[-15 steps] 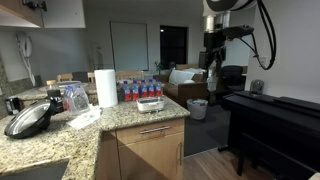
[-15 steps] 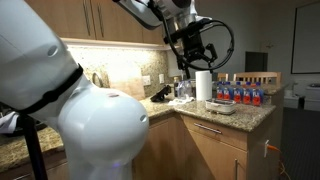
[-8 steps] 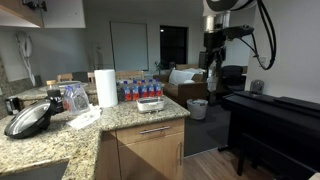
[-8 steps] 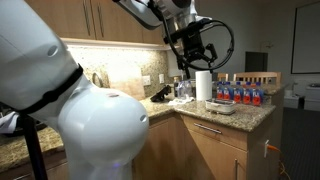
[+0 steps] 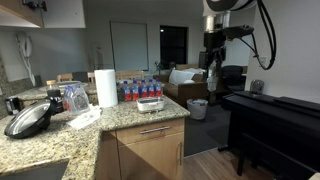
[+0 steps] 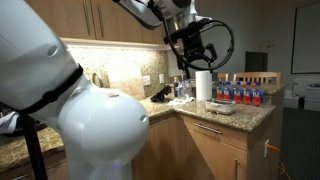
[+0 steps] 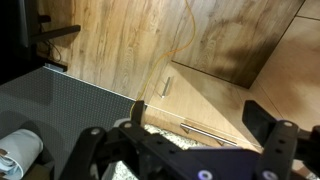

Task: Open the drawer on the right.

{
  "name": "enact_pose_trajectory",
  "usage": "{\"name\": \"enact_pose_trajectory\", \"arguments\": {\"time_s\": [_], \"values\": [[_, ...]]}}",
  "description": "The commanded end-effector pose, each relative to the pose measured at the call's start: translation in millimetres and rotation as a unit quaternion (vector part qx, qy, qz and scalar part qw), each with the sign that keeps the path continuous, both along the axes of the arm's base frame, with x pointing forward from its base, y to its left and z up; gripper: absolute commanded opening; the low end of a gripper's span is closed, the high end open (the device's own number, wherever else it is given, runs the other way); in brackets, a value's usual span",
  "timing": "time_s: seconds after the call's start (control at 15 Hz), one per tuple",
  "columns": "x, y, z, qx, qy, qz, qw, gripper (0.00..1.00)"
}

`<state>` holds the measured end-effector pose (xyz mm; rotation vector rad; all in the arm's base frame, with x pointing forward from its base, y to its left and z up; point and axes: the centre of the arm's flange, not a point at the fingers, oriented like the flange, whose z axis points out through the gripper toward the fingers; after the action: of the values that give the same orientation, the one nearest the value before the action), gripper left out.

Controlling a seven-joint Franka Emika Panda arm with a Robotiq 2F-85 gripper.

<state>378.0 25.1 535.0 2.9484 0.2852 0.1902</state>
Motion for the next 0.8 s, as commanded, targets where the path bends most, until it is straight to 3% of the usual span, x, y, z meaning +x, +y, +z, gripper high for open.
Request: {"name": "enact_pose_trajectory", "arguments": {"time_s": [0.0, 0.73], "values": [[0.0, 0.0, 0.0, 0.000, 0.000, 0.000, 1.0000, 1.00], [9.6, 3.7, -16.7, -0.008, 0.017, 0.014, 0.9997, 1.00]]}}
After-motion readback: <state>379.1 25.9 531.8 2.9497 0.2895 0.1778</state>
